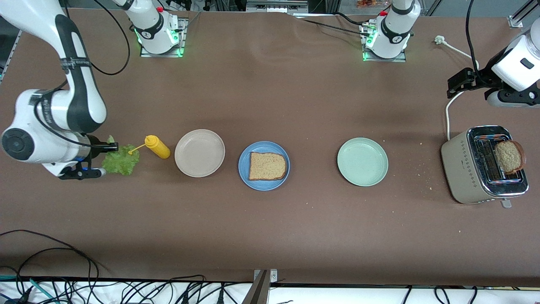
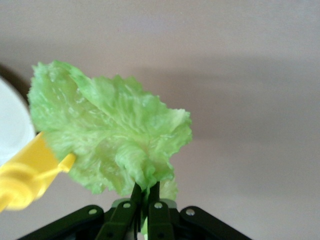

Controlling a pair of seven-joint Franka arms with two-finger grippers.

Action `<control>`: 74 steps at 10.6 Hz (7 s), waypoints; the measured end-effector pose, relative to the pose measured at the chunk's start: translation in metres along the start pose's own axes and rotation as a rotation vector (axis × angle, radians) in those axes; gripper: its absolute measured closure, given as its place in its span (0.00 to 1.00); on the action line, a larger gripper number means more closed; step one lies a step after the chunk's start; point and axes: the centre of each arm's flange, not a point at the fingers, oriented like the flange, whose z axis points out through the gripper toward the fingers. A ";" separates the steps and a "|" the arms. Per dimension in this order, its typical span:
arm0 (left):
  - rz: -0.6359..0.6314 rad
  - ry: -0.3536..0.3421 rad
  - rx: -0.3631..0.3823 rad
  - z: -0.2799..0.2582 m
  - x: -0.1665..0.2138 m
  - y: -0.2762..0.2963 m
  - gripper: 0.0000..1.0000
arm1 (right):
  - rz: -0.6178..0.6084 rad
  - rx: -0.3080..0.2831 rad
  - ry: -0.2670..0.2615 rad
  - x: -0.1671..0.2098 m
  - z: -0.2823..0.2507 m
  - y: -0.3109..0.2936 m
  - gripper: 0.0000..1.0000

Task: Make sandwich in blue plate with both arms
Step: 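Grasp the green lettuce leaf with the right gripper and lift it, then carry the lettuce with the right gripper onto the bread slice, then open the right gripper and move it back toward the yellow bottle, then grasp the yellow squeeze bottle with the right gripper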

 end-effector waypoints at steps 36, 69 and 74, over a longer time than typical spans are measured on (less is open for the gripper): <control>-0.013 -0.009 -0.001 0.005 0.004 -0.007 0.00 | 0.018 0.177 0.198 0.002 0.026 -0.459 0.04; -0.044 -0.025 -0.006 0.013 0.009 -0.025 0.00 | -1.170 0.910 0.862 -0.036 0.225 0.070 0.00; -0.039 -0.025 -0.005 0.013 0.009 -0.022 0.00 | -1.212 0.979 0.945 -0.026 0.220 0.040 0.00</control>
